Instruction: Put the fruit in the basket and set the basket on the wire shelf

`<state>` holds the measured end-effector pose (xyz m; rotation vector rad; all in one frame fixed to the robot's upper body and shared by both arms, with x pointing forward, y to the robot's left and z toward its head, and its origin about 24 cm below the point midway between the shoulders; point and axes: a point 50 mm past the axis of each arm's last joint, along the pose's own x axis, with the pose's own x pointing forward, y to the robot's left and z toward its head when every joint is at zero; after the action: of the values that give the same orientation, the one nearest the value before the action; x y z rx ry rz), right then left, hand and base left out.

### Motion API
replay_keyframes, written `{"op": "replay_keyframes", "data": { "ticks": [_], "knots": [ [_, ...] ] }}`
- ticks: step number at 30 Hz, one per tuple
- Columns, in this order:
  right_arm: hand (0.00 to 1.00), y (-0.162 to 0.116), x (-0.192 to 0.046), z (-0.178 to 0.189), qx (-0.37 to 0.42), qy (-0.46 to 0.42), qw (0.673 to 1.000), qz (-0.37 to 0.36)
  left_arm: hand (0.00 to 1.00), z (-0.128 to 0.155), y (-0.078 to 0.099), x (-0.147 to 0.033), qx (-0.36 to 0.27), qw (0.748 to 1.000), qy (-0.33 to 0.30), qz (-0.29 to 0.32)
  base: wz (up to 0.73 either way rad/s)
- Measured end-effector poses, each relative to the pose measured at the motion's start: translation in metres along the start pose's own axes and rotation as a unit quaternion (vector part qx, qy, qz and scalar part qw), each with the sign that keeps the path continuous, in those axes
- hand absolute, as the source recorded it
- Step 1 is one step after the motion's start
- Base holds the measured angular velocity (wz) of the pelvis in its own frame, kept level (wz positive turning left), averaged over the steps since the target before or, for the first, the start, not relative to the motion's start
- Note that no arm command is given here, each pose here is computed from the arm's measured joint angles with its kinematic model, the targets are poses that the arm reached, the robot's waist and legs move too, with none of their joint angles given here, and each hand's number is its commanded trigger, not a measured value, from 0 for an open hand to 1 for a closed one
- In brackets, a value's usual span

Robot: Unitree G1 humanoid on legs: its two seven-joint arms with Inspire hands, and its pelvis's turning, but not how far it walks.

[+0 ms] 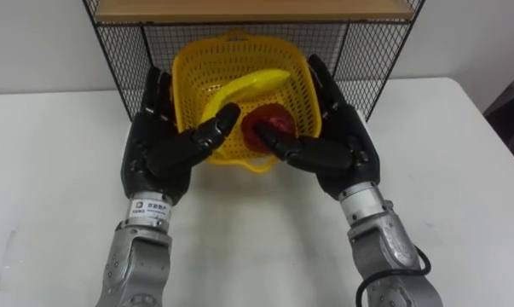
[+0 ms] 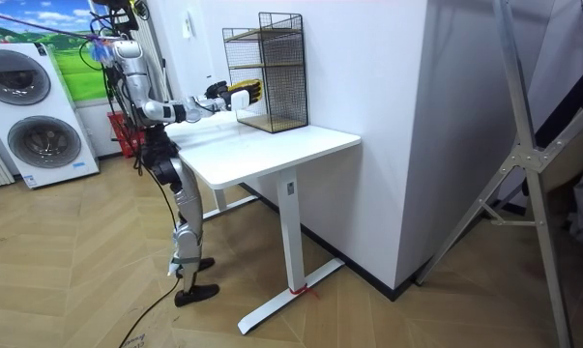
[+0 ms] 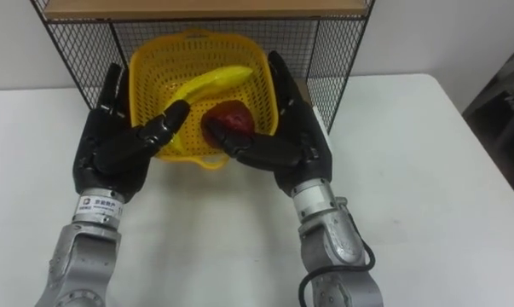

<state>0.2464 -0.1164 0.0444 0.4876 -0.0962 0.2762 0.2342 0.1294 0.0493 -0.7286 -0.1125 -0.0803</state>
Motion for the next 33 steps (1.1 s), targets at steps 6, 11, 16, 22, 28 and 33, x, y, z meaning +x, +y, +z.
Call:
{"op": "replay_keyframes", "data": {
  "ticks": [6, 11, 16, 22, 28, 33],
  "knots": [
    [0.0, 0.0, 0.0, 0.0, -0.001, 0.003, 1.0, 0.0, 0.0, 0.001, 0.002, 0.0, 0.007, 1.0, 0.006, -0.001, -0.01],
    [0.0, -0.002, 0.0, 0.0, -0.011, 0.006, 1.0, 0.001, 0.0, 0.001, 0.003, 0.0, 0.045, 0.999, 0.011, -0.01, 0.01],
    [0.0, -0.004, 0.002, 0.001, -0.013, 0.006, 1.0, -0.011, 0.0, -0.001, 0.001, 0.003, 0.069, 0.997, 0.02, -0.014, 0.01],
    [0.0, -0.011, 0.015, 0.01, -0.026, 0.009, 0.999, -0.025, 0.0, -0.002, -0.004, 0.029, 0.11, 0.993, 0.037, -0.019, 0.0],
    [0.0, -0.015, 0.042, 0.018, -0.039, 0.019, 0.998, -0.038, 0.0, 0.004, -0.011, 0.056, 0.147, 0.989, 0.032, -0.002, 0.01],
    [0.0, -0.012, 0.07, 0.024, -0.044, 0.028, 0.998, -0.045, 0.0, 0.001, -0.013, 0.08, 0.146, 0.988, 0.048, 0.023, 0.02]
  ]
}}
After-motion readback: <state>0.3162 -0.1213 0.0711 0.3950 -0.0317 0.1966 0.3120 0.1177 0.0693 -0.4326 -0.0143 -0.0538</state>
